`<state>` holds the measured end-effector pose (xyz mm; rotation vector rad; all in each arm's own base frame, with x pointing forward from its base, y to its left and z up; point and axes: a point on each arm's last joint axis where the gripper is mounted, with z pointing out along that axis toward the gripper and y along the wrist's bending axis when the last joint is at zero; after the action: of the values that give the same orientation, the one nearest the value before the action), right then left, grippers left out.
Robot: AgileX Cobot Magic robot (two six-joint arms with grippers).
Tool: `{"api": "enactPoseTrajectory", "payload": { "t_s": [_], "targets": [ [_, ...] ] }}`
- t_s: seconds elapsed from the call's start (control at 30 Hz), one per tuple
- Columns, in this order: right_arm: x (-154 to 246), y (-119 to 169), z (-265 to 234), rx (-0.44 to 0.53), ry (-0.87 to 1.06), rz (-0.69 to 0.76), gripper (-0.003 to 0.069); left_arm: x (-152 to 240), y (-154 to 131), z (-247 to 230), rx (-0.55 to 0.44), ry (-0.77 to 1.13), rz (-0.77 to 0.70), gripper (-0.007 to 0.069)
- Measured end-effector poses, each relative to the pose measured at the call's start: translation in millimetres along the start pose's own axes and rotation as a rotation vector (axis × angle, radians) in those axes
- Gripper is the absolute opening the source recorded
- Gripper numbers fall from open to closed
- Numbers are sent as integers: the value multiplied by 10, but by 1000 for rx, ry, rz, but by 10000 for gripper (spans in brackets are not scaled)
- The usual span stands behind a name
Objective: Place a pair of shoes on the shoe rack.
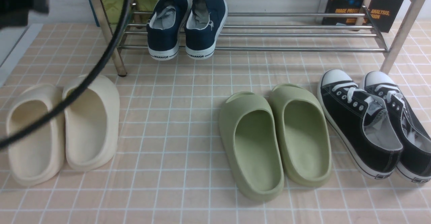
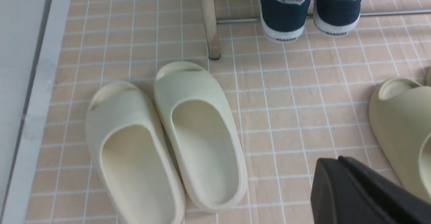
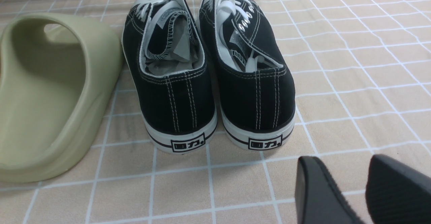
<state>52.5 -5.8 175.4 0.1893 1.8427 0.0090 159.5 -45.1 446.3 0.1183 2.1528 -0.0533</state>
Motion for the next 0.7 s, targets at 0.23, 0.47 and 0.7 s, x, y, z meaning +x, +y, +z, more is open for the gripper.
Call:
{"api": "enactPoseTrajectory", "payload": {
  "t_s": [0.23, 0.47, 0.7],
  "targets": [
    [0, 0, 0, 0, 0, 0, 237, 713, 206, -318, 15, -50, -67, 22],
    [0, 0, 0, 0, 0, -1, 237, 1091, 314, -436, -3, -15, -83, 27],
    [0, 0, 0, 0, 0, -1, 237, 1244, 367, -422, -70, 125, -74, 37]
  ]
}}
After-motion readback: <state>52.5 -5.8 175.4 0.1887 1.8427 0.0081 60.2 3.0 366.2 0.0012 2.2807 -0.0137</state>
